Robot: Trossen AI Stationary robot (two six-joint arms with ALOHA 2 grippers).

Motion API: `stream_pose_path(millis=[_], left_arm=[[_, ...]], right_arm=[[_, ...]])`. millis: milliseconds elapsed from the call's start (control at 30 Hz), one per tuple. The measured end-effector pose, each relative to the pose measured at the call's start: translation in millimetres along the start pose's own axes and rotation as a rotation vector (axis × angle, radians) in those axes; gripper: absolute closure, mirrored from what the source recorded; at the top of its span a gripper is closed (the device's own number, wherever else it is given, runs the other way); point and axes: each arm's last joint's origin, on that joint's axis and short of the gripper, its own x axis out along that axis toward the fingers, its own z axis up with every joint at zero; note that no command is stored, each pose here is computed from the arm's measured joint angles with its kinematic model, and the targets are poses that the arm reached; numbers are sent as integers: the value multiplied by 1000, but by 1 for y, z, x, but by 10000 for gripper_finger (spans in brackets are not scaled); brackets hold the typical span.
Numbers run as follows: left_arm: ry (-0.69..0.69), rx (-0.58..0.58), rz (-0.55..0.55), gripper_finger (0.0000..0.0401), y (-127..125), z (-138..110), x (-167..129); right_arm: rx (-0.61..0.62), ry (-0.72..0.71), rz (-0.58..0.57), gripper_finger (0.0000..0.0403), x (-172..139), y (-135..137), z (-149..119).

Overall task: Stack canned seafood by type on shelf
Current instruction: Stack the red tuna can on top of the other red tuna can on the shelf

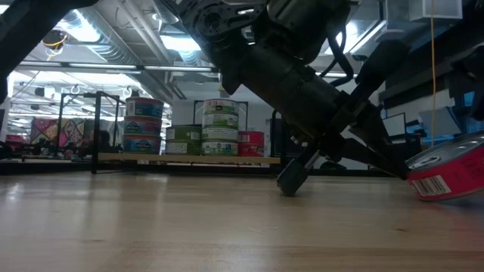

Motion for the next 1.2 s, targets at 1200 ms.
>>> stream_pose_path(millis=[1200], left_arm=[[22,13,-7,398,0,10,1]], right_arm=[[-689,53,-174,114,38,21,-18]])
